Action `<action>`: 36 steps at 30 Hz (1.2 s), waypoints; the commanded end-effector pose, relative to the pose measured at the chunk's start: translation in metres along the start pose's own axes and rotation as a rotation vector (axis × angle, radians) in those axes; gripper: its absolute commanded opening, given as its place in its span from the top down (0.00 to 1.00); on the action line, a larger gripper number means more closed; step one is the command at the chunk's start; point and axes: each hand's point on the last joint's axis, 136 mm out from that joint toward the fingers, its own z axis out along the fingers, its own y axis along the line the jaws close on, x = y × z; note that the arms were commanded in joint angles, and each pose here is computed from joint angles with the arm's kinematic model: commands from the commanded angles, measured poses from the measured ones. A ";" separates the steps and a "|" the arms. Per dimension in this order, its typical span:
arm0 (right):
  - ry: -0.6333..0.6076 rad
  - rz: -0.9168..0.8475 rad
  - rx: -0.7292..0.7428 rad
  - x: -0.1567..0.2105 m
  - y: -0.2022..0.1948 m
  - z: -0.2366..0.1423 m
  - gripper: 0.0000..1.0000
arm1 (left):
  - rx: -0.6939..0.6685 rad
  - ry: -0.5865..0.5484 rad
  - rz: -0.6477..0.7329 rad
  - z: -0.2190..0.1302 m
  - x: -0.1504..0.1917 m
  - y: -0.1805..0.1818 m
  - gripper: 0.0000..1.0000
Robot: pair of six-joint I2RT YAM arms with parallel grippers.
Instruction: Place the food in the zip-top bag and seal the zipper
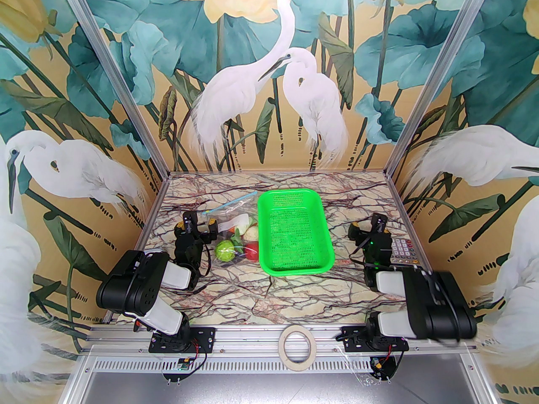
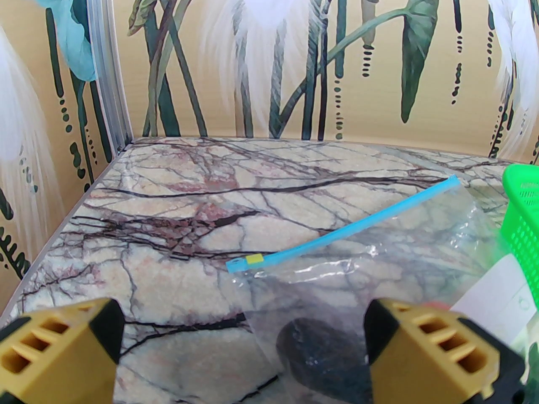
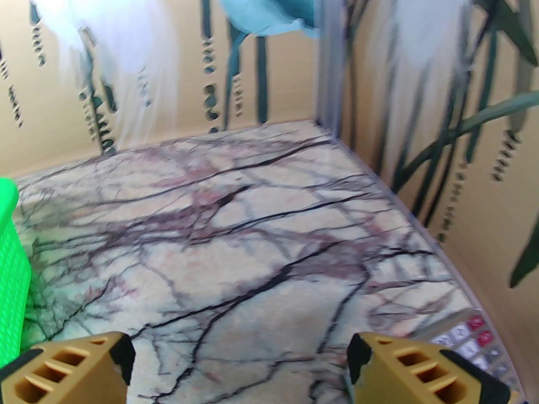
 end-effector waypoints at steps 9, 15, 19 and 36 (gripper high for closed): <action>0.029 -0.024 -0.098 -0.022 0.019 0.031 0.01 | -0.030 0.035 -0.031 0.011 -0.004 0.007 0.00; 0.028 -0.036 -0.088 -0.022 0.020 0.030 0.01 | -0.059 0.049 -0.047 0.014 -0.003 0.014 0.00; 0.030 -0.037 -0.090 -0.021 0.020 0.030 0.01 | -0.060 0.049 -0.047 0.015 -0.003 0.014 0.00; 0.028 -0.036 -0.090 -0.022 0.020 0.030 0.01 | -0.052 0.042 -0.043 0.013 -0.003 0.013 0.00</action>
